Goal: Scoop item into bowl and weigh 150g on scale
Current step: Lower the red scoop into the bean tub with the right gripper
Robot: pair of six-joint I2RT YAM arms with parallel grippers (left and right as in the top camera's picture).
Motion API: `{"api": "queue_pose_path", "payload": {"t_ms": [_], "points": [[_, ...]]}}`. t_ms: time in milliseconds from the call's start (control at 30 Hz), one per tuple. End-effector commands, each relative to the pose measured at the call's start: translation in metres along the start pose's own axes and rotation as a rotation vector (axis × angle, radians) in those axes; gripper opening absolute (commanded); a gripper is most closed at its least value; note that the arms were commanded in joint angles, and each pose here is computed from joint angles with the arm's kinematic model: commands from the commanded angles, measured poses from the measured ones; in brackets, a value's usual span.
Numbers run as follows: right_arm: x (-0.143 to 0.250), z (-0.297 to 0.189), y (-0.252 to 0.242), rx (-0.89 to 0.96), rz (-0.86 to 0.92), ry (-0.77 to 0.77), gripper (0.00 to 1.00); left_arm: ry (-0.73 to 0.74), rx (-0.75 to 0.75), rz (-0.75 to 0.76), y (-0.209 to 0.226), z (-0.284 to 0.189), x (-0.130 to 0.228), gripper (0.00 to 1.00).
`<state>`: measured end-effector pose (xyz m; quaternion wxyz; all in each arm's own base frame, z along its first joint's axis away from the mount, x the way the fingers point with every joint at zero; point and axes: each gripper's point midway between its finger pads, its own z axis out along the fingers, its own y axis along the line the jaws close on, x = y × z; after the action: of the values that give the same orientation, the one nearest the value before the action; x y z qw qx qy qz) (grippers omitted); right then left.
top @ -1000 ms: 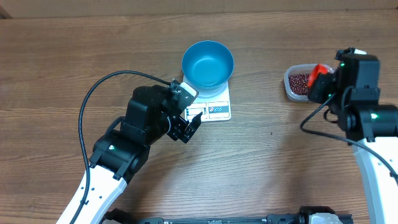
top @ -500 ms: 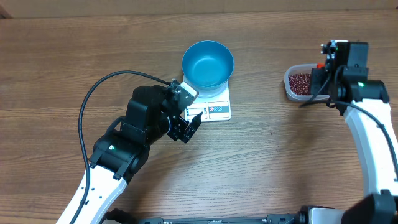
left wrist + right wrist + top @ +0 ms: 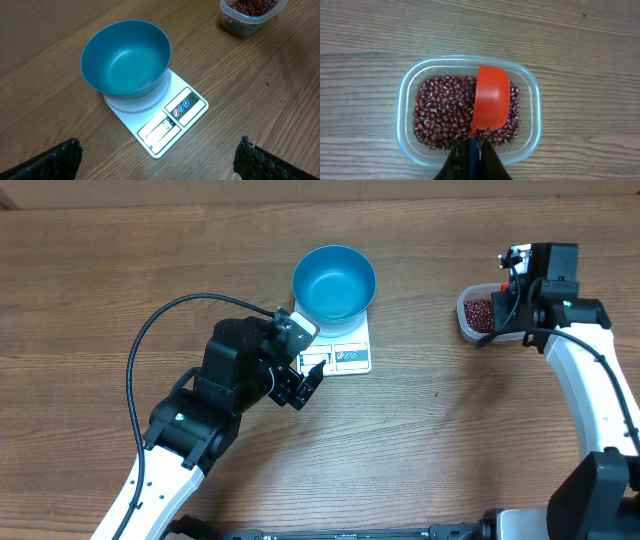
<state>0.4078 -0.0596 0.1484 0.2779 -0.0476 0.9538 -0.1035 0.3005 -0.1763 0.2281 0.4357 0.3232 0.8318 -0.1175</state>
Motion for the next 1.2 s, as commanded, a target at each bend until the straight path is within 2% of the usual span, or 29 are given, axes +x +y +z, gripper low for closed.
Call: {"api": "queue_pose_path", "payload": {"t_ms": [0, 133, 300, 567, 933, 1167], "points": [[-0.007, -0.005, -0.02, 0.038, -0.015, -0.022, 0.04, -0.007, -0.013, -0.016, 0.003, -0.003, -0.001, 0.99], [0.0, -0.003, -0.033, 0.032, 0.025, -0.009, 0.04, -0.007, -0.013, -0.016, 0.003, -0.003, -0.001, 1.0], [0.004, -0.003, -0.031, -0.058, 0.06, -0.016, 0.04, -0.007, -0.013, -0.016, 0.003, -0.003, -0.001, 1.0], [0.005, -0.003, -0.029, -0.084, 0.068, -0.019, 0.04, -0.007, -0.013, -0.016, 0.003, -0.003, -0.001, 1.0], [0.03, 0.014, -0.012, -0.141, 0.07, 0.024, 0.04, -0.007, -0.013, -0.016, 0.003, -0.003, -0.001, 1.0], [0.028, 0.012, 0.003, -0.23, 0.078, 0.003, 0.04, -0.007, -0.013, -0.016, 0.003, -0.003, -0.001, 1.0]]}}
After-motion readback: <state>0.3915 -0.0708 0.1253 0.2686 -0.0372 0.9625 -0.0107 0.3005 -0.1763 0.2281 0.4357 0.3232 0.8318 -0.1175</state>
